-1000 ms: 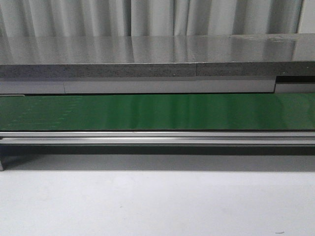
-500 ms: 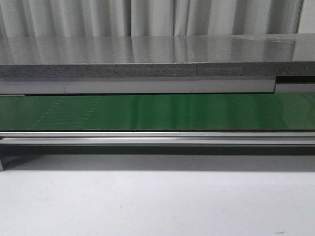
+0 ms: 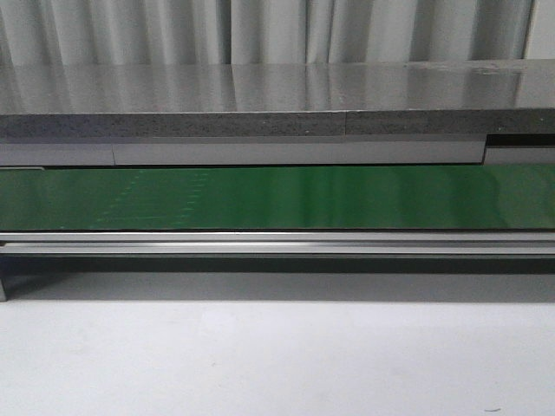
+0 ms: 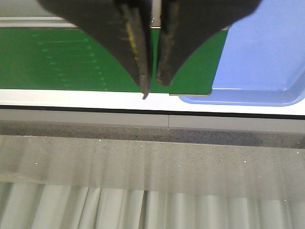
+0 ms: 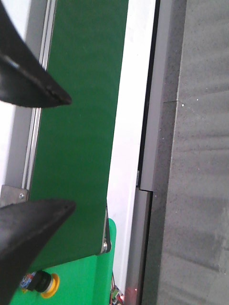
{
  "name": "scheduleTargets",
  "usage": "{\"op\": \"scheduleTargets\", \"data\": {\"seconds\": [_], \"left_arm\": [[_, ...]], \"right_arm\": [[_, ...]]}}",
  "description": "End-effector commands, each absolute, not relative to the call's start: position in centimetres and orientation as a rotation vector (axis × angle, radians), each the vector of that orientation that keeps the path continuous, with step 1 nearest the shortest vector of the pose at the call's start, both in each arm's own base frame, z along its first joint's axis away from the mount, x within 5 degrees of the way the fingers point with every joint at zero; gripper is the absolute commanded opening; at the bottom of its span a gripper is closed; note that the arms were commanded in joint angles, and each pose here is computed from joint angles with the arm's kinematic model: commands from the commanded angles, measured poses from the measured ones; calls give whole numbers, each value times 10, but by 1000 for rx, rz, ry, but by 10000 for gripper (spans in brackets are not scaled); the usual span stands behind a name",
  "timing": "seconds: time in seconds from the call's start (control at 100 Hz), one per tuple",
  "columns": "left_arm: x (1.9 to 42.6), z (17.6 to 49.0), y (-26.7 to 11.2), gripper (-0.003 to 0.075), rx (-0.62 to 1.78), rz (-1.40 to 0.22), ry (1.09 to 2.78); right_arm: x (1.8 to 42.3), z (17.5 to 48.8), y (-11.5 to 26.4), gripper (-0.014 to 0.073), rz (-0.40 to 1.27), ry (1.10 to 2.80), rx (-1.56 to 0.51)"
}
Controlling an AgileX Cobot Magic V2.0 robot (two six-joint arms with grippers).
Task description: Move button from left to right
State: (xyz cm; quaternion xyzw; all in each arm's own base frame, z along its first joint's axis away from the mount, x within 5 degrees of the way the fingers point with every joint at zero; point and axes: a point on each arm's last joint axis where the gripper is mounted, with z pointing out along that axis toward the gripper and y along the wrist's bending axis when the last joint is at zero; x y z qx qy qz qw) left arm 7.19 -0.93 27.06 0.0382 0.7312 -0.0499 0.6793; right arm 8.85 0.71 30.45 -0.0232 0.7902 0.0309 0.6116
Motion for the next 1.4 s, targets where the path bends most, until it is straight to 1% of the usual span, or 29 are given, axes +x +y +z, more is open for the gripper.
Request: {"op": "scheduleTargets", "data": {"seconds": [0.0, 0.12, 0.32, 0.46, 0.51, 1.39], "left_arm": [[72, 286, -10, 5, 72, -133, 1541], [72, 286, -10, 5, 72, -133, 1541], [72, 286, -10, 5, 72, -133, 1541], [72, 286, -10, 5, 72, -133, 1541], [72, 286, -10, 5, 72, -133, 1541], [72, 286, -10, 5, 72, -133, 1541]], "right_arm": [[80, 317, 7, 328, 69, 1703, -64], [74, 313, 6, 218, 70, 1683, -63], [73, 315, 6, 59, 71, 1663, -61], [73, 315, 6, -74, 70, 1663, -60], [73, 315, 6, -64, 70, 1663, -60], [73, 312, 6, -68, 83, 1669, -53]]}}
